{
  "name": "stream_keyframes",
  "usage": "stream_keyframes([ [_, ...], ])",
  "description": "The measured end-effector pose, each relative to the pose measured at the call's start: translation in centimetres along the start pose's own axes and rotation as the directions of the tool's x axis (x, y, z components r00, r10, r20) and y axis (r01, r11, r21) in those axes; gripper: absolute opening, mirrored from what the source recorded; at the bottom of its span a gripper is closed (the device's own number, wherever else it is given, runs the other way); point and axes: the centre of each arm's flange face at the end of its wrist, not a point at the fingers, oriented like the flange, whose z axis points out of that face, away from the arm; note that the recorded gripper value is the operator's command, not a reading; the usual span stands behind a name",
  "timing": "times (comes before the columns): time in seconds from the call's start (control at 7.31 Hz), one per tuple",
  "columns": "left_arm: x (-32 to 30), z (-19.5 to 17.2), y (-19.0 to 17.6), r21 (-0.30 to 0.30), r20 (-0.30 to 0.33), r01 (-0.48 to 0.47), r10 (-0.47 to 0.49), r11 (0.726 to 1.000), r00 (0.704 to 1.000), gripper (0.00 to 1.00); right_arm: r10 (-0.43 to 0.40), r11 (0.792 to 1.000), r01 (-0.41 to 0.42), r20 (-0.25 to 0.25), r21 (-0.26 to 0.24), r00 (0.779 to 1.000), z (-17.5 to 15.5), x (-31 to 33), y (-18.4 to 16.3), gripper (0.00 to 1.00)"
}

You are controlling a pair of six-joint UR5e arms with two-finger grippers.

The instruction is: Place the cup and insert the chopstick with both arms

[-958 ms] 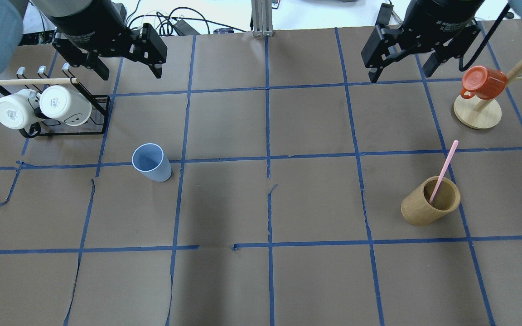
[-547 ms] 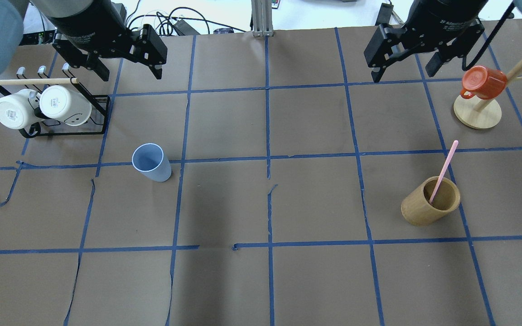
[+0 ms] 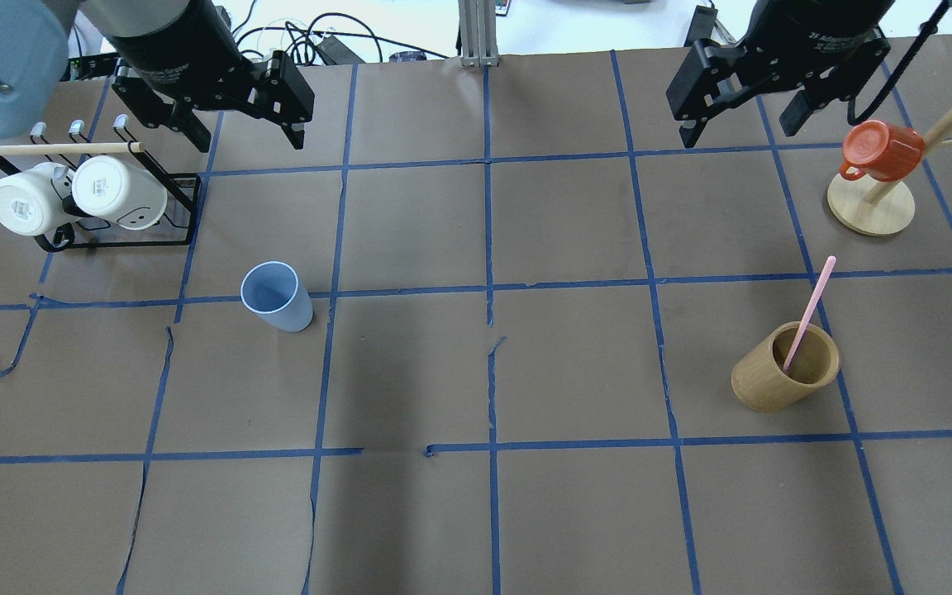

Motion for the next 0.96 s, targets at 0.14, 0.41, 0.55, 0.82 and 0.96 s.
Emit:
stream_keyframes([
  [0.14,0.1,-0.4,0.2,0.009,-0.009,-0.004,0.004,1.000,1.000,1.00,0.000,1.000,0.000,0.001,-0.001,1.000,0.0,0.0,0.0,1.00],
  [0.41,-0.1,1.1,-0.4,-0.011,-0.027,-0.003,0.003,1.000,1.000,1.00,0.003,1.000,-0.003,-0.003,-0.012,1.000,-0.2,0.1,0.5,1.00],
  [0.55,-0.5,2.8,-0.6,-0.041,-0.025,0.003,-0.004,0.999,1.000,1.00,0.004,1.000,-0.004,-0.009,-0.026,1.000,-0.4,0.1,1.0,1.00],
  [0.82,-2.0,9.3,-1.2,-0.094,-0.022,-0.039,0.038,0.995,0.999,1.00,0.004,0.999,-0.004,-0.015,-0.041,1.000,-0.4,0.1,1.3,1.00],
  [0.96,-3.0,14.0,-1.2,-0.094,-0.024,-0.075,0.073,0.993,0.997,1.00,0.007,0.999,-0.008,-0.015,-0.047,1.000,-0.1,0.2,1.1,1.00],
])
